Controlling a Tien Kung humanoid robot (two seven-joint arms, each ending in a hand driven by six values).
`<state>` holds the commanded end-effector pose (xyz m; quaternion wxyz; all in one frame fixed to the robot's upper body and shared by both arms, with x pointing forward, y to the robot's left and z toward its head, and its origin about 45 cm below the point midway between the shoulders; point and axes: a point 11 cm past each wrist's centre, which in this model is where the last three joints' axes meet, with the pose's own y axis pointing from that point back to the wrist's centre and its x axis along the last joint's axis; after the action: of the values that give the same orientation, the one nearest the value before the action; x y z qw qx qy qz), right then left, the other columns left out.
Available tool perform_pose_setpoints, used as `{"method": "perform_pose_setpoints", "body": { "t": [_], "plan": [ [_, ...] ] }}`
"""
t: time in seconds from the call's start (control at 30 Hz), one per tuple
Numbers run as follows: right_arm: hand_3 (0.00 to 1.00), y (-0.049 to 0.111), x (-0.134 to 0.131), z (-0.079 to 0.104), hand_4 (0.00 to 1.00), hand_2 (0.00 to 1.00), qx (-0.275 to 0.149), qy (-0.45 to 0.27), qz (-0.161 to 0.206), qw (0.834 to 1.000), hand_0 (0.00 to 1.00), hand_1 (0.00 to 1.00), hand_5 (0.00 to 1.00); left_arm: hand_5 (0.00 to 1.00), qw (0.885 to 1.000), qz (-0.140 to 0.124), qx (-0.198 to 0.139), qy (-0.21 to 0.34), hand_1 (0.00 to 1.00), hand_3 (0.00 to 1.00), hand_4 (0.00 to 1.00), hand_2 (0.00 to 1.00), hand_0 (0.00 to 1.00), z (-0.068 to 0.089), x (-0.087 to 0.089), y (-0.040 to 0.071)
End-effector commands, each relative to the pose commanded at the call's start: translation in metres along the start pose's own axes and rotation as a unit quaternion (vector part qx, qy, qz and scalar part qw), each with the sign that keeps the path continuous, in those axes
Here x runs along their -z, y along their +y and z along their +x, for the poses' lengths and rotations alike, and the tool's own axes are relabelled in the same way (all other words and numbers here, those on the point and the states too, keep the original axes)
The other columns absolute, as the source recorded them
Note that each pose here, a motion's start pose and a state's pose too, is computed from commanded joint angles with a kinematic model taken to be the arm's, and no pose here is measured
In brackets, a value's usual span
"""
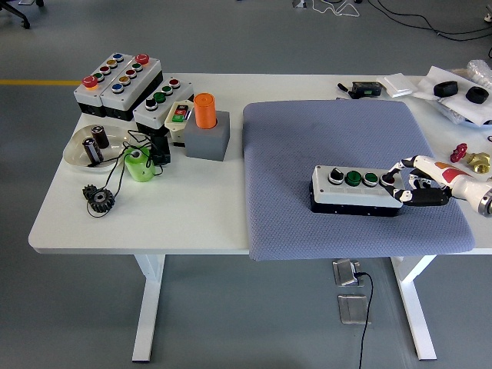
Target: Pick up the button,place it on the desk,press the button,press the button
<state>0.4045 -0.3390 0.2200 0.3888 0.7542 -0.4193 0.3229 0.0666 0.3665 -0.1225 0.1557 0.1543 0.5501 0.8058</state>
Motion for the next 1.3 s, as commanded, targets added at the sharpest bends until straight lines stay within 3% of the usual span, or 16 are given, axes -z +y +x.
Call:
{"method": "perform_pose_setpoints", "body": {
  "t": [0.2, 0.37, 0.97, 1.3],
  "plan": [
    [0.636, 0.000, 0.021, 0.015, 0.633, 0.097, -0.026, -0.008, 0.032, 0.999, 0.140, 0.002, 0.453, 0.945, 1.000, 0.000, 0.000, -0.001, 0.756, 0.603, 0.397, 0.781, 0.683, 0.000, 0.000, 0.000],
    [0.636, -0.004, 0.032, 0.014, 0.633, 0.097, -0.028, -0.013, 0.045, 0.999, 0.143, 0.002, 0.453, 0.946, 1.000, 0.000, 0.000, -0.001, 0.756, 0.604, 0.397, 0.781, 0.684, 0.000, 0.000, 0.000],
    [0.632, -0.014, 0.019, -0.009, 0.633, 0.097, 0.003, -0.005, 0.018, 1.000, 0.143, 0.002, 0.455, 0.944, 1.000, -0.001, 0.001, -0.003, 0.756, 0.599, 0.397, 0.781, 0.684, -0.002, -0.001, 0.000],
    [0.632, -0.014, 0.020, -0.010, 0.632, 0.097, 0.005, -0.002, 0.020, 1.000, 0.143, 0.002, 0.455, 0.942, 1.000, -0.002, 0.001, -0.002, 0.756, 0.600, 0.397, 0.780, 0.684, -0.002, -0.001, 0.000]
  ]
}}
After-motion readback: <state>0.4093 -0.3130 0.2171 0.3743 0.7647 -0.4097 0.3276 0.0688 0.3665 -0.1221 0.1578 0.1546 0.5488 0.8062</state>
